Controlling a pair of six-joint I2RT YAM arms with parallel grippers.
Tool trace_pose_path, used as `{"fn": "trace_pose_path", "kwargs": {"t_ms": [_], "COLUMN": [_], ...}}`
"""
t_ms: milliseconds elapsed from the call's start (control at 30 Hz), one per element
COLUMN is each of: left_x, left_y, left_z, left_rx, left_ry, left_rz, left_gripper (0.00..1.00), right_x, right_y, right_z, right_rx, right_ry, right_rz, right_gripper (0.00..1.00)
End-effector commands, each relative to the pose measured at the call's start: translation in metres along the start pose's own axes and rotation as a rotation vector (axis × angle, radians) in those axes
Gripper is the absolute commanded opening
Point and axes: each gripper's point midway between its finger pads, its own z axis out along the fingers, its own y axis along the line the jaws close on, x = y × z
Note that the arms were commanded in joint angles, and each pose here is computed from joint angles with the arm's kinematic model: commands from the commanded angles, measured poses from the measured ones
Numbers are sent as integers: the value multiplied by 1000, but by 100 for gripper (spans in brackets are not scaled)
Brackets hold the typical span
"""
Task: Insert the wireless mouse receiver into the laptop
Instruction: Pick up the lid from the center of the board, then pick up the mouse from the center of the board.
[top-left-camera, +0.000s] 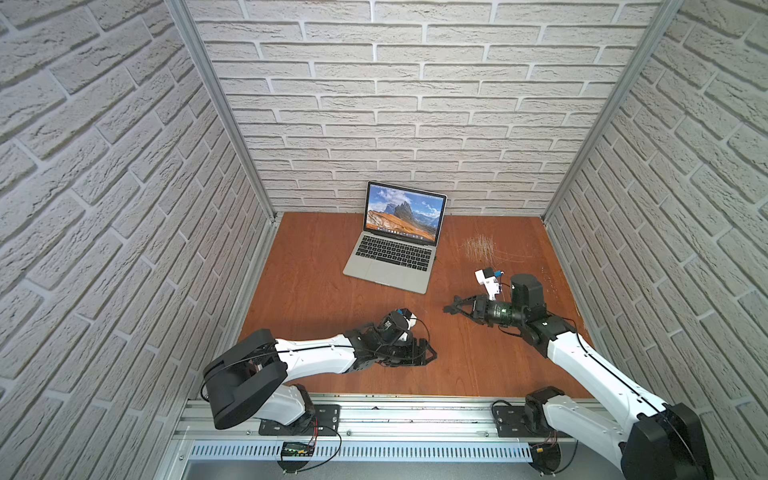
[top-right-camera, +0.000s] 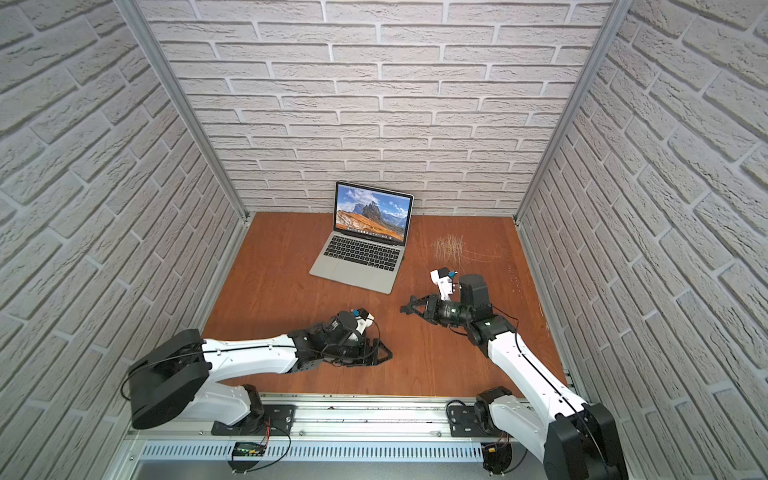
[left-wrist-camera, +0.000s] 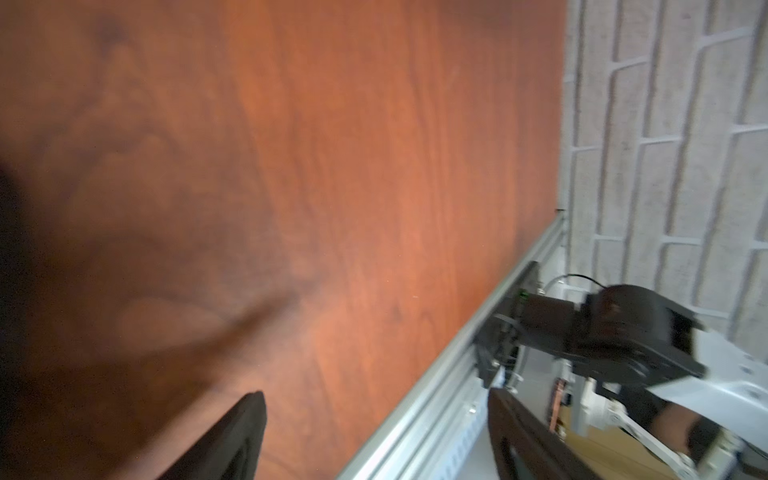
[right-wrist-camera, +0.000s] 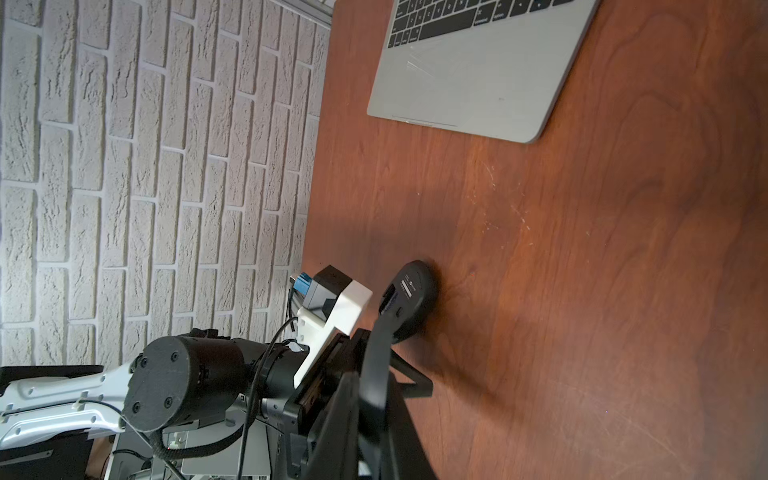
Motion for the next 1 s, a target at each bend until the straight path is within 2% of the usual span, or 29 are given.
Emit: {"fn": "trace_pose_path", "kwargs": {"t_ms": [0,467,800,967], "left_x": [-5,-36,-68,-80], "left_y": [40,94,110,111], "left_z": [-4,-25,-32,-24], "left_rx": [-183,-500,-693,-724], "left_ry": [-49,-132,-184,-194], "left_rz": [49,153,262,295], "left_gripper": [88,91,95,95], "right_x": [-1,3,6,7], "right_y": [-5,-12,-16,-18], "right_z": [3,12,14,16], "right_rx": [6,7,12,15], "right_ry": [-7,22,27,30], "right_rz": [-27,-24,-21,-17], "right_gripper": [3,3,3,3]}}
